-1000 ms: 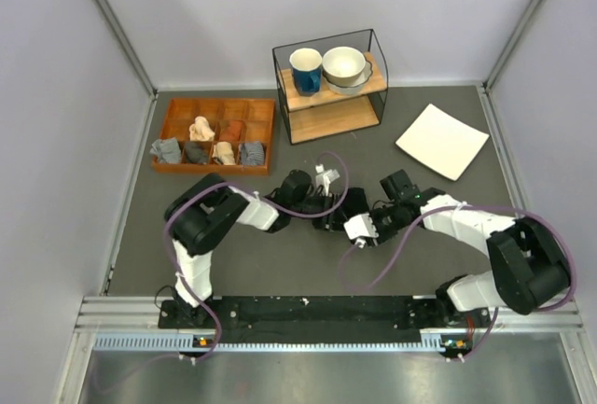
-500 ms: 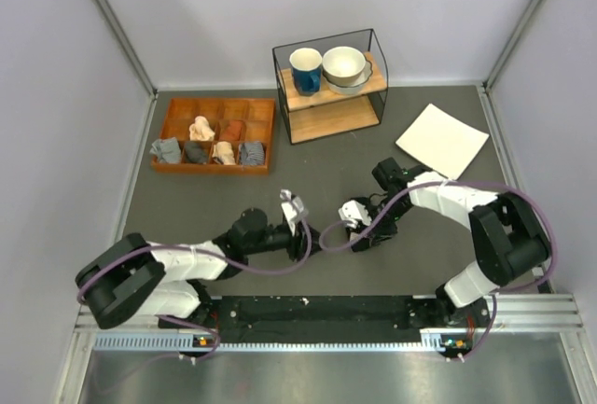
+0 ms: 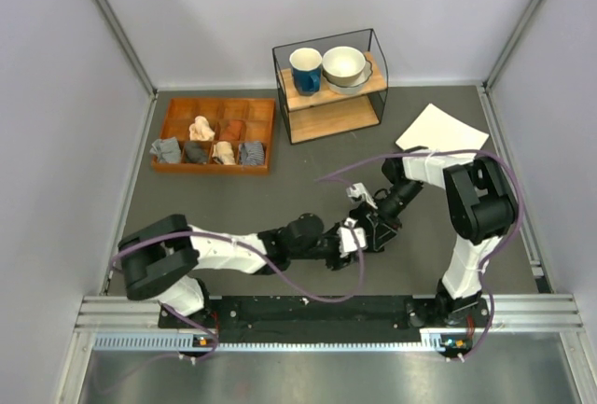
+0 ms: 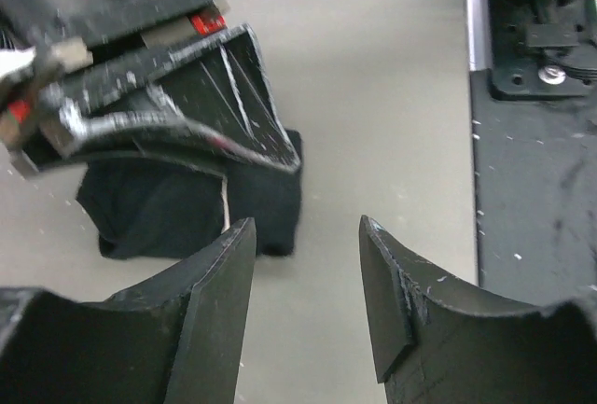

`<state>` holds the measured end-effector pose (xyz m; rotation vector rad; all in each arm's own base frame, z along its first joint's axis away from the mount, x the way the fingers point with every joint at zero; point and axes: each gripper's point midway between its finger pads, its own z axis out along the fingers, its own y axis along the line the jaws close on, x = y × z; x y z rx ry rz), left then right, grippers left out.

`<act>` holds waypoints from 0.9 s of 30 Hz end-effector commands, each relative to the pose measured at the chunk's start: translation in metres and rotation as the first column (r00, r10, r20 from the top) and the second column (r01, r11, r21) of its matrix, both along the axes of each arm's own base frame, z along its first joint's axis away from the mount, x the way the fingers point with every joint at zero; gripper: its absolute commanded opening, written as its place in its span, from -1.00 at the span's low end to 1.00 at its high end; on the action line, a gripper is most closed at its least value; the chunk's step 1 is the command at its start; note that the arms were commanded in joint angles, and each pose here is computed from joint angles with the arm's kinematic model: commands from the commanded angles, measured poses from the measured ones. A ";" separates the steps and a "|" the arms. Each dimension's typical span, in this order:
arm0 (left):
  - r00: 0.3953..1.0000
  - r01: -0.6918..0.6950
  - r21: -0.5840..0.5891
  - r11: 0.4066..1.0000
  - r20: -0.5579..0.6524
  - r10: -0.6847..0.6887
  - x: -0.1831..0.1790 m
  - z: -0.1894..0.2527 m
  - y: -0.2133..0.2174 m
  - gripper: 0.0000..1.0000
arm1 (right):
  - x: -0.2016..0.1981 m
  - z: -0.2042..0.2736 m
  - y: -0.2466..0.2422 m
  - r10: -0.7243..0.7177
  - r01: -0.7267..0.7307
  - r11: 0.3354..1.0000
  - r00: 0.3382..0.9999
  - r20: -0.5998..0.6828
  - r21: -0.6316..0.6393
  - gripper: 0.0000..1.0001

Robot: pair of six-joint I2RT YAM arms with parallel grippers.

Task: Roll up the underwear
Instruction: Roll the underwear to the center of the board.

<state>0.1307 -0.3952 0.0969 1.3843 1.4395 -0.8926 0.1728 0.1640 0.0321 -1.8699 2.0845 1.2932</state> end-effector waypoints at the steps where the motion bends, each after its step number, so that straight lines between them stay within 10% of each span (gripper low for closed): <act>1: 0.994 -0.015 0.116 0.993 0.108 0.002 0.021 -0.013 -0.018 0.08 | -0.011 0.004 -0.006 -0.026 0.022 0.999 0.994 -0.102 -0.043 -0.54; 18: 0.988 0.022 0.309 0.951 0.138 -0.068 0.038 -0.050 -0.038 0.04 | -0.005 0.005 -0.003 -0.031 0.029 0.999 0.995 -0.095 -0.019 -0.45; 27: 0.987 0.133 0.338 0.932 -0.132 -0.094 0.034 -0.070 -0.035 -0.84 | 0.012 0.022 -0.009 -0.099 0.099 0.994 0.995 -0.019 0.040 -0.12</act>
